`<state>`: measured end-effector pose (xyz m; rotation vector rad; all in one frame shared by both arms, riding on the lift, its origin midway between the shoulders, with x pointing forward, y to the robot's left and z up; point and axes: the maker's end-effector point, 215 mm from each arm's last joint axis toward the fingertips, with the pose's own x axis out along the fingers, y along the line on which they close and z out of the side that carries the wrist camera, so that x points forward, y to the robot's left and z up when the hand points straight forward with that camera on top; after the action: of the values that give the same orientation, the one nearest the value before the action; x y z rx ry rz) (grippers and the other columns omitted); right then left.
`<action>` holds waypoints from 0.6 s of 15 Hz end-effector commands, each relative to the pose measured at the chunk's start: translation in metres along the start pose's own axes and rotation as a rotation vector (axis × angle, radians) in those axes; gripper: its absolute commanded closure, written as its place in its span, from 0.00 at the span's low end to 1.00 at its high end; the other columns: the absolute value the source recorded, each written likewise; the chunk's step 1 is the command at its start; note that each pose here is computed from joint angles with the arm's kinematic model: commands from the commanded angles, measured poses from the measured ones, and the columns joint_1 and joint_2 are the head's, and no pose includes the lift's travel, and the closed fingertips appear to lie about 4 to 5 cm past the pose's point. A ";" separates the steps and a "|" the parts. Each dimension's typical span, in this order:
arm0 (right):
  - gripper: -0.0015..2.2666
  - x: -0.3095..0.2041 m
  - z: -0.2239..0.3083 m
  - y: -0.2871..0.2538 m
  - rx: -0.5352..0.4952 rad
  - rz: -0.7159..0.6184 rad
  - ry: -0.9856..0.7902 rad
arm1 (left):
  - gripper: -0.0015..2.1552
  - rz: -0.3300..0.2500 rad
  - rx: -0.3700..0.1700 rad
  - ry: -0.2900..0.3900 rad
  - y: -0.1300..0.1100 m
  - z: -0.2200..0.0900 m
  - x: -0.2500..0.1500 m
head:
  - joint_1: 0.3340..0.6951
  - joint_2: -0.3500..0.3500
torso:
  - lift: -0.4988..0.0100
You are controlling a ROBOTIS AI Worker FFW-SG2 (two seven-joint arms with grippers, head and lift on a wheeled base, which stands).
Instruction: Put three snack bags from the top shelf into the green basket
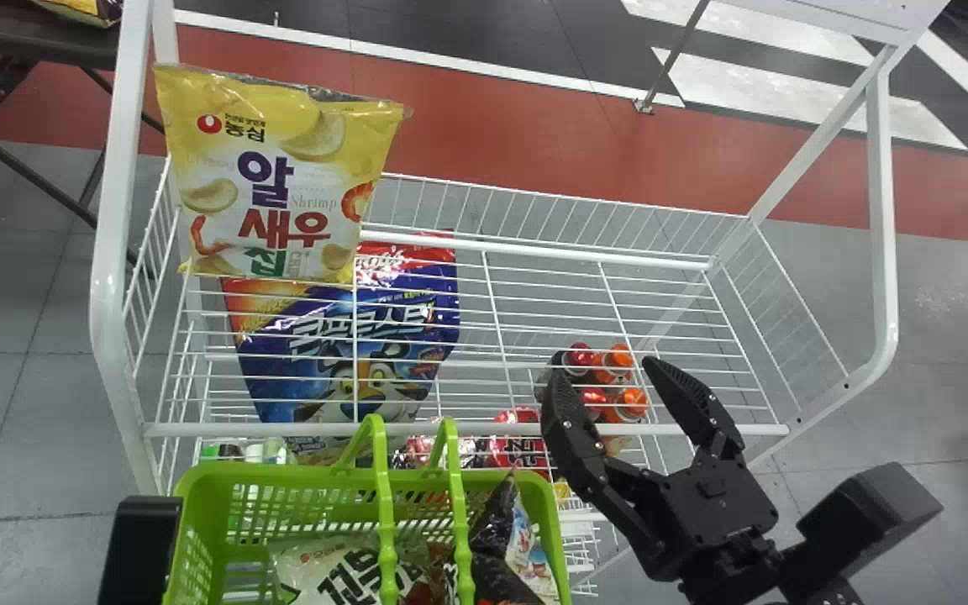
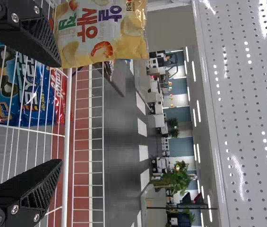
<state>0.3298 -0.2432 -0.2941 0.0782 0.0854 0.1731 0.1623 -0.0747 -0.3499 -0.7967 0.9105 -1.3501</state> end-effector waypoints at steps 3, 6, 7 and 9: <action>0.04 0.000 0.000 0.000 0.003 0.000 0.000 | 0.82 0.000 0.001 0.000 0.000 0.000 0.000 | 1.00 0.00 | 0.89; 0.04 0.000 0.002 0.000 0.007 0.000 -0.006 | 0.82 0.001 0.003 -0.001 0.000 0.001 -0.001 | 1.00 0.00 | 0.89; 0.04 0.000 0.002 0.000 0.007 0.000 -0.006 | 0.83 0.001 0.003 -0.001 0.000 0.001 -0.001 | 1.00 0.00 | 0.89; 0.04 0.000 0.002 0.000 0.007 0.000 -0.006 | 0.83 0.001 0.004 -0.002 -0.001 0.001 -0.001 | 1.00 0.00 | 0.89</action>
<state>0.3304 -0.2432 -0.2927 0.0856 0.0812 0.1727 0.1630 -0.0743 -0.3488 -0.7943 0.9067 -1.3501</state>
